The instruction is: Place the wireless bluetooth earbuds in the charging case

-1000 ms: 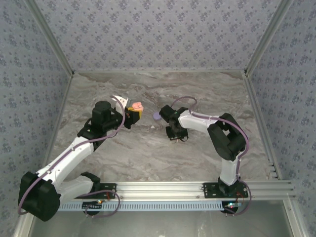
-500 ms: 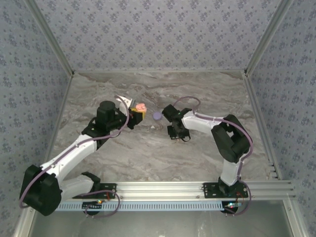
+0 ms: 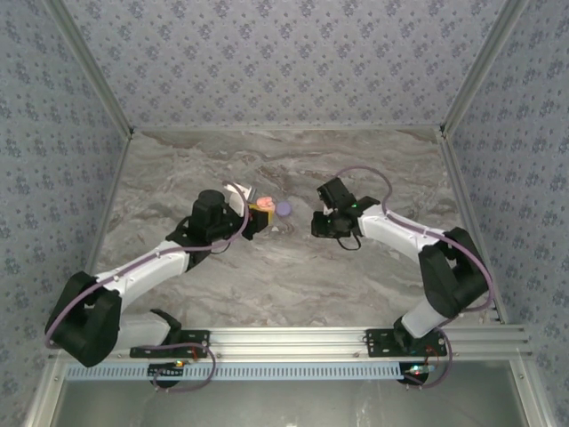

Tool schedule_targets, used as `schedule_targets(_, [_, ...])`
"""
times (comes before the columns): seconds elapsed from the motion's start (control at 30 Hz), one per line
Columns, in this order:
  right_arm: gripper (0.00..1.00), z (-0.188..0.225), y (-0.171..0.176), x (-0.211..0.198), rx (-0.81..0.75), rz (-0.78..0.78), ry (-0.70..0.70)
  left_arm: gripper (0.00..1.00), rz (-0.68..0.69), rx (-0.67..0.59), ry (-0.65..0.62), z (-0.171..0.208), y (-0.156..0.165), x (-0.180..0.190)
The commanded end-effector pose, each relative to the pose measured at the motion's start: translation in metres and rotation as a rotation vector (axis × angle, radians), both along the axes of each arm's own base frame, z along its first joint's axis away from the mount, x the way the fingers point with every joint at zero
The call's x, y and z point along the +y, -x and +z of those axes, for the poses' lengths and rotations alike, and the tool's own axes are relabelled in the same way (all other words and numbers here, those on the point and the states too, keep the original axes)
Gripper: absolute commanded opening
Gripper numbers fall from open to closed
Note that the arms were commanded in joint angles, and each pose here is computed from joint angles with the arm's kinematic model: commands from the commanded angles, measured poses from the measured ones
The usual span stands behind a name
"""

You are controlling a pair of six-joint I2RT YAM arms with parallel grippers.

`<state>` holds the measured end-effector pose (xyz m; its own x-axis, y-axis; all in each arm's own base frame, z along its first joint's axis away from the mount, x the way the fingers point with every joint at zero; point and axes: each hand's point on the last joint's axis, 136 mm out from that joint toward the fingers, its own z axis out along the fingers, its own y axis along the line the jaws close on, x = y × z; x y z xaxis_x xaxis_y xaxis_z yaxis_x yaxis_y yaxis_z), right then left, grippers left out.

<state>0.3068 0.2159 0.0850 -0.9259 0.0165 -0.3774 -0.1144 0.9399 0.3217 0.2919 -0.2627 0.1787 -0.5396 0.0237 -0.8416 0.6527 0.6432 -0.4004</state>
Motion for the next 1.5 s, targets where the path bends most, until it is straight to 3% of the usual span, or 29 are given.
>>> schedule_targets(0.0, [0.23, 0.027, -0.006, 0.007, -0.064, 0.014, -0.104, 0.0, 0.0, -0.074, 0.044, 0.013, -0.004, -0.007])
schedule_targets(0.43, [0.24, 0.108, -0.009, 0.023, -0.238, 0.074, -0.314, 0.0, -0.061, -0.136, 0.048, 0.004, 0.001, -0.023])
schedule_targets(0.8, [0.24, 0.163, -0.005, 0.047, -0.382, 0.183, -0.389, 0.0, -0.135, -0.221, 0.081, 0.012, 0.011, -0.038])
schedule_targets(1.47, [0.24, 0.191, 0.003, 0.075, -0.45, 0.274, -0.429, 0.0, -0.215, -0.251, 0.119, 0.029, 0.019, -0.059])
